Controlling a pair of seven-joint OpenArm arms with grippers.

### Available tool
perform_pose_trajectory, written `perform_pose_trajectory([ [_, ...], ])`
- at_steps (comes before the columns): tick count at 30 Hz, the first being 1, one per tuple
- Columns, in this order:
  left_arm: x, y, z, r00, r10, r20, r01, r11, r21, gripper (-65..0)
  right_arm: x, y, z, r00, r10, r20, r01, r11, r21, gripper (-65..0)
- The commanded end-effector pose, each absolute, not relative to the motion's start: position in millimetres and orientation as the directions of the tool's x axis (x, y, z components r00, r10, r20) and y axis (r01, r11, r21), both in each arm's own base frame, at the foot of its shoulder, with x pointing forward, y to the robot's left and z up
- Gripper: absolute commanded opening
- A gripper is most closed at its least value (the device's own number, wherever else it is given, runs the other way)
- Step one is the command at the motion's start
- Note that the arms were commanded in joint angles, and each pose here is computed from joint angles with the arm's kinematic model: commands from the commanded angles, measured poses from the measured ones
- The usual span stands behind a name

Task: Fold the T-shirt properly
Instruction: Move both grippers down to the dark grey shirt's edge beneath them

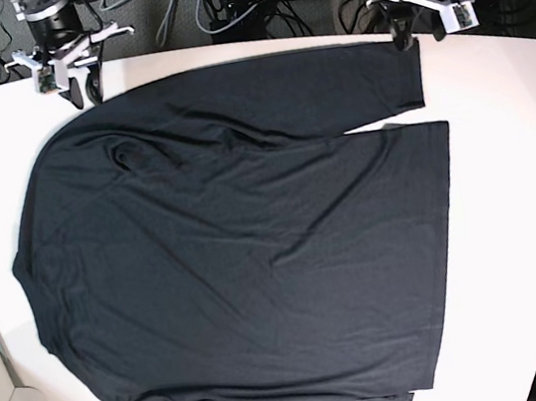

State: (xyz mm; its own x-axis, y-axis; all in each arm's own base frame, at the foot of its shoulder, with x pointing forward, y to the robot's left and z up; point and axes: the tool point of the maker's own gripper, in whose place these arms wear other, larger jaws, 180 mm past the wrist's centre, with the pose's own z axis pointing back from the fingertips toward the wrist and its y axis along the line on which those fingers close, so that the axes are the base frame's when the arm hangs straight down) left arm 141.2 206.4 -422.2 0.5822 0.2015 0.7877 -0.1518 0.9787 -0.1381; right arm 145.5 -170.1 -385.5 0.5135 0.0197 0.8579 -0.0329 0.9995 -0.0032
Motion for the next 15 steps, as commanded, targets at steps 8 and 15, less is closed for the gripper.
perform_pose_trajectory([
  [8, 151, 209, -433, 0.596, 0.212, 0.775, -0.16, 0.977, -0.144, -26.9, 147, -170, -378, 0.49, 0.022, 0.872, -0.039, 0.999, -0.004, -47.3],
  [15, 148, 208, -434, 0.602, 0.213, 0.77, -0.16, 0.976, -0.145, -27.1, 147, -170, -378, 0.49, 0.024, 0.872, -0.04, 0.999, -0.005, -47.3],
])
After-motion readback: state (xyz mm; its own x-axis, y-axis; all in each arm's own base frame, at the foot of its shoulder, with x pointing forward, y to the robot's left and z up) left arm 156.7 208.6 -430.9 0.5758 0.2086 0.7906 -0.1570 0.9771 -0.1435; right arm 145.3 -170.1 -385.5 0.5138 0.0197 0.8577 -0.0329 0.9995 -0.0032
